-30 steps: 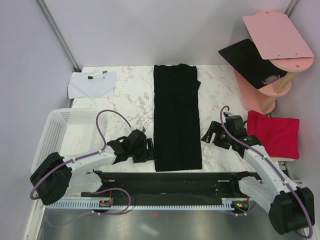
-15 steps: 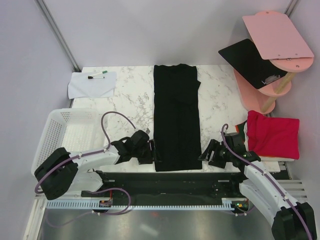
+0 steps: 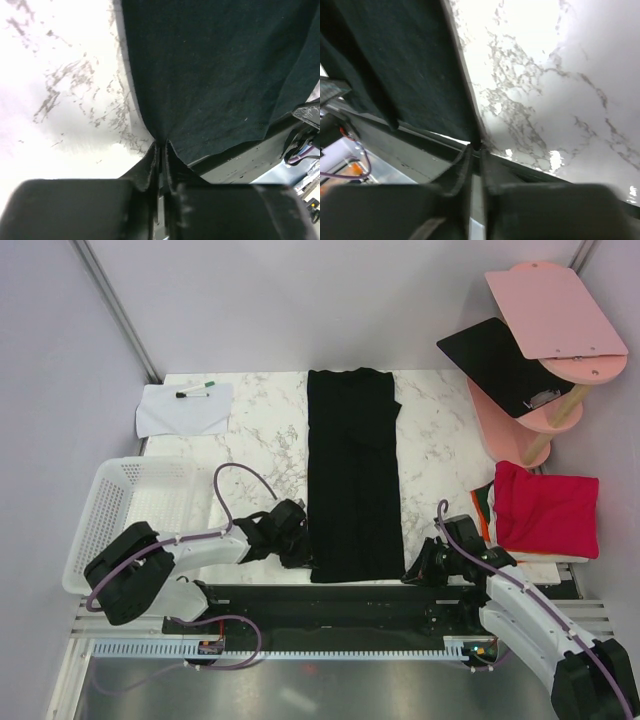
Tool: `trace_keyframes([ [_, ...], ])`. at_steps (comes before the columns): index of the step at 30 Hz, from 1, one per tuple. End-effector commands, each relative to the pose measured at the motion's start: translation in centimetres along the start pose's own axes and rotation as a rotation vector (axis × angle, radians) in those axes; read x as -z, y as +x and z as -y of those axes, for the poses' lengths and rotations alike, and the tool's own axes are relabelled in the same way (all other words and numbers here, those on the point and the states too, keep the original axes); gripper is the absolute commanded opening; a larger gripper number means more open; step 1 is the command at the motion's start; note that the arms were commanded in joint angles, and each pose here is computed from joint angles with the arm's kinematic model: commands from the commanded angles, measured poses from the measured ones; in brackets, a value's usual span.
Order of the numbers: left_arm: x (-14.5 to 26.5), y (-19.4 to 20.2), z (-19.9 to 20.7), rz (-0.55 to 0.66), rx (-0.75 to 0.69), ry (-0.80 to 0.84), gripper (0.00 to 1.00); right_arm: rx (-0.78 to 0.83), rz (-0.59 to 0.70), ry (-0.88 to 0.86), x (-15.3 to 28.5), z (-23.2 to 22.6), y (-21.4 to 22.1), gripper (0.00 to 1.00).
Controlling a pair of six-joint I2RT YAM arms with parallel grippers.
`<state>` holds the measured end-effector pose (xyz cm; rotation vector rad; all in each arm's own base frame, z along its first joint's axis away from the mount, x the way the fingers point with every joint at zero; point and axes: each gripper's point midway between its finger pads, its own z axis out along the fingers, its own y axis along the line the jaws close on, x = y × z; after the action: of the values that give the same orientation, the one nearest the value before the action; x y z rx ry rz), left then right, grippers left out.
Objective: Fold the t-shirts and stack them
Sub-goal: Grab the bottom of the folded rectangular tshirt with both arms
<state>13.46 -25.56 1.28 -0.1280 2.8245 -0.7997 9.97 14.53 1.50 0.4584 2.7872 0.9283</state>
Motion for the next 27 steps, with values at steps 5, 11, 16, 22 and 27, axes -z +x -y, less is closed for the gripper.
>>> trace_keyframes([
  [5,0.2,0.3,-1.5,-0.002,-0.009,-0.086,0.02,0.055,0.132,-0.031,1.2,-1.6,-2.3,0.0],
  [11,1.0,-0.6,-1.0,0.025,-0.027,-0.097,0.02,0.135,0.211,-0.051,2.9,-3.6,-4.2,0.0],
  [16,0.8,-0.7,-1.0,0.021,-0.031,-0.109,0.02,0.158,0.208,-0.048,3.3,-4.1,-4.4,0.0],
  [22,1.5,-1.8,0.3,0.057,-0.047,-0.084,0.02,0.192,0.245,-0.093,4.6,-5.9,-5.2,0.0],
  [27,3.9,-4.9,3.6,0.158,-0.077,-0.053,0.02,0.246,0.336,-0.109,5.6,-7.2,-7.1,0.0],
])
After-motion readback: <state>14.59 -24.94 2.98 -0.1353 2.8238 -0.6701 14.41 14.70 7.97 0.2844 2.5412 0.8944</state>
